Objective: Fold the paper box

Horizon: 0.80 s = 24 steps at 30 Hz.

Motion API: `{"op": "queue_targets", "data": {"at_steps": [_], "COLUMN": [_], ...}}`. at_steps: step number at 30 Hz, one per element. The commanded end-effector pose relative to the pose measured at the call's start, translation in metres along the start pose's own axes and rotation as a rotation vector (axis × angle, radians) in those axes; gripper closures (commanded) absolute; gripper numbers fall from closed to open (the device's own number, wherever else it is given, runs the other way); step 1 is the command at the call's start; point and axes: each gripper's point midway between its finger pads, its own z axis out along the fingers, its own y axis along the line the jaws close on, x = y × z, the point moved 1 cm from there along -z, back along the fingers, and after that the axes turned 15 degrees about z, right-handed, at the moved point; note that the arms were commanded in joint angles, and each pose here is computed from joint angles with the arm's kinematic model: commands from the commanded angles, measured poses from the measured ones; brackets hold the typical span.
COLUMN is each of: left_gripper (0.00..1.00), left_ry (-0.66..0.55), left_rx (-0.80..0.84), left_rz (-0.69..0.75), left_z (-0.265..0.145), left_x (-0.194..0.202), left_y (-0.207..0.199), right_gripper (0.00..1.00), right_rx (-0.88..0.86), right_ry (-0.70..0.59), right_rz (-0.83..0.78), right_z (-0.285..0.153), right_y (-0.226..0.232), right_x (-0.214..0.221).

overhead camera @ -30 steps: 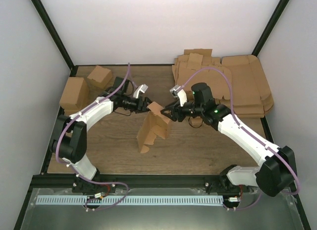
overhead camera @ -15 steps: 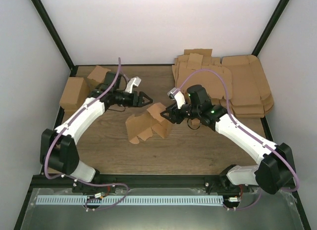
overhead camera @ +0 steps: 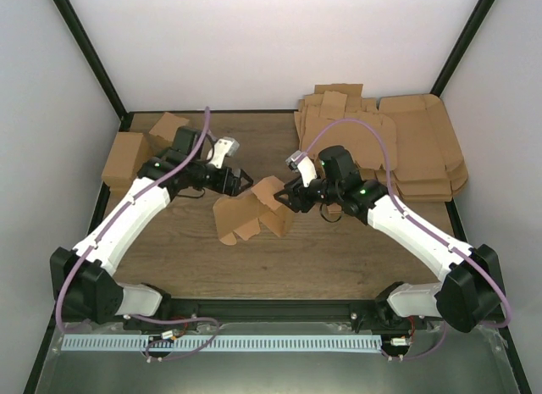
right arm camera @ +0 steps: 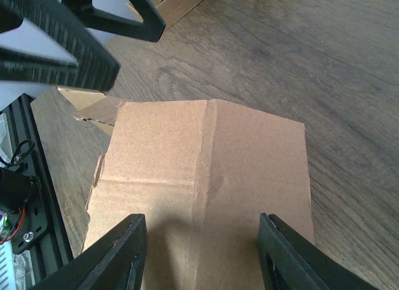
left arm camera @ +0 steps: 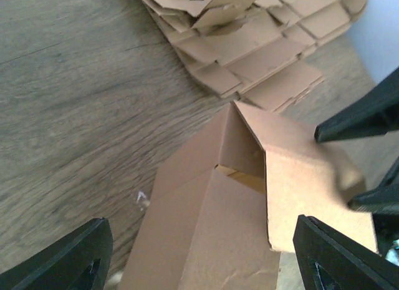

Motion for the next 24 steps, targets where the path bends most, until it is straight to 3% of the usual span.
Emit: {"op": "queue_targets", "data": {"at_steps": [1, 6, 9, 14, 24], "left_gripper": [0.18, 0.18, 0.23, 0.23, 0.29], "left_ry": [0.041, -0.016, -0.051, -0.04, 0.103], "left_rx": [-0.155, -0.252, -0.157, -0.15, -0.187], "left_rz": [0.163, 0.335, 0.483, 0.747, 0.823], "left_z": [-0.01, -0.021, -0.02, -0.017, 0.011], "left_x": [0.012, 0.002, 0.001, 0.01, 0.028], "left_y": [0.001, -0.002, -0.022, -0.042, -0.034], "right_gripper": [0.48, 0.47, 0.46, 0.37, 0.29], "right_rx": [0.006, 0.005, 0.007, 0.015, 0.07], "right_ry": [-0.002, 0.003, 0.007, 0.008, 0.023], "right_rz": [-0.025, -0.022, -0.018, -0.022, -0.045], "right_z": [0.0, 0.001, 0.002, 0.003, 0.009], "right_y": [0.003, 0.002, 0.002, 0.002, 0.002], "right_x": [-0.005, -0.003, -0.003, -0.004, -0.003]}}
